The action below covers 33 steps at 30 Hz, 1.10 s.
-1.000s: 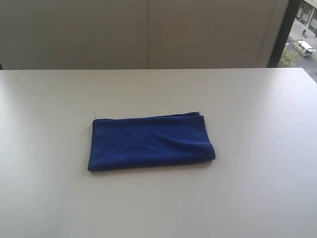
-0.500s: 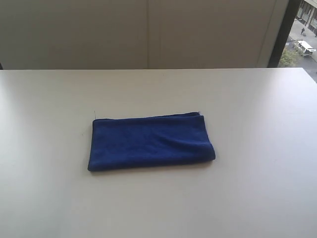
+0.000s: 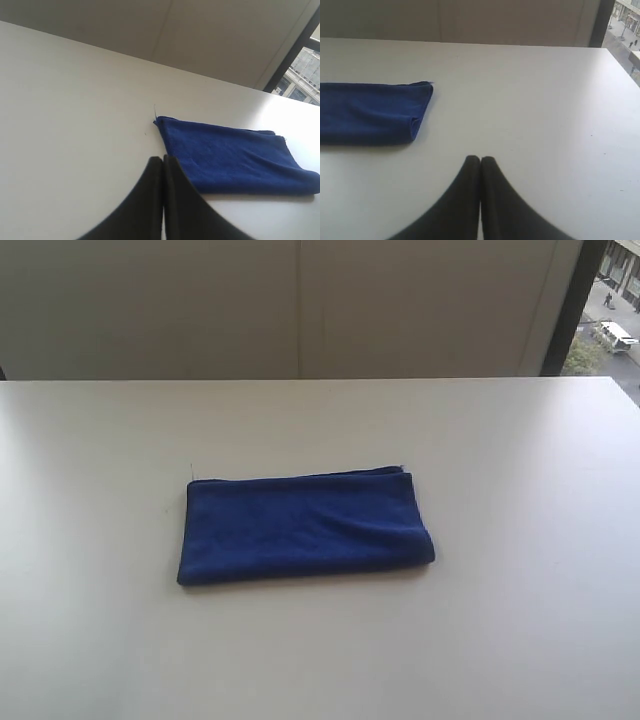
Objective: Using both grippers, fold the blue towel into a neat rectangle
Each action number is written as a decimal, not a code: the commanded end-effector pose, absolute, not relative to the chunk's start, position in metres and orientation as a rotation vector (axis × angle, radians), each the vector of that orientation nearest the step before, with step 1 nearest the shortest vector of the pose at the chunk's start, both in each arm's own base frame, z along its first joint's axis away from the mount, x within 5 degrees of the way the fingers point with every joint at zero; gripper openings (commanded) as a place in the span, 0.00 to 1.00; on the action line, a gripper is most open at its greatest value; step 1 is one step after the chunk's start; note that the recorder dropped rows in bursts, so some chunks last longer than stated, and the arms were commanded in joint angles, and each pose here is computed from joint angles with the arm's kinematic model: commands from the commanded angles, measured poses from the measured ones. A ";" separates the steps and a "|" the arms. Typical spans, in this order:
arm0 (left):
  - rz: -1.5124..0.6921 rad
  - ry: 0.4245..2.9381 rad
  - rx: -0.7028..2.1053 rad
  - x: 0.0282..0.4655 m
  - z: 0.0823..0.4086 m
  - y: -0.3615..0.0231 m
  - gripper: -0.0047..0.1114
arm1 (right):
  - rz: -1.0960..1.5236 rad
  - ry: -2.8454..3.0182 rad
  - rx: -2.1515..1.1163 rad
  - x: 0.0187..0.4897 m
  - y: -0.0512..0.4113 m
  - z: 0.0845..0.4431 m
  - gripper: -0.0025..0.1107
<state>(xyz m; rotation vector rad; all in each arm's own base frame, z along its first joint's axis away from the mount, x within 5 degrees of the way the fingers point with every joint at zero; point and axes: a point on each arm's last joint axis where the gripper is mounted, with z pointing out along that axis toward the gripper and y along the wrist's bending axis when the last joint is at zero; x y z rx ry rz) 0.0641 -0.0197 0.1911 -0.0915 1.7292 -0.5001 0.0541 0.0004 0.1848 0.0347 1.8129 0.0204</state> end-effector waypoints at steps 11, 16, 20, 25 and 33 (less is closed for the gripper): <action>-0.511 1.731 -0.108 0.064 0.190 -0.020 0.04 | -0.066 1.790 0.157 0.054 -0.007 0.185 0.02; -0.511 1.731 -0.108 0.064 0.190 -0.020 0.04 | -0.083 1.791 0.123 0.054 -0.007 0.185 0.02; -0.511 1.731 -0.108 0.064 0.190 -0.020 0.04 | -0.064 1.792 0.099 0.054 -0.005 0.185 0.02; -0.511 1.731 -0.108 0.064 0.190 -0.020 0.04 | -0.023 1.792 0.048 0.054 -0.002 0.185 0.02; -0.511 1.731 -0.108 0.064 0.190 -0.020 0.04 | 0.017 1.795 -0.002 0.054 0.001 0.185 0.02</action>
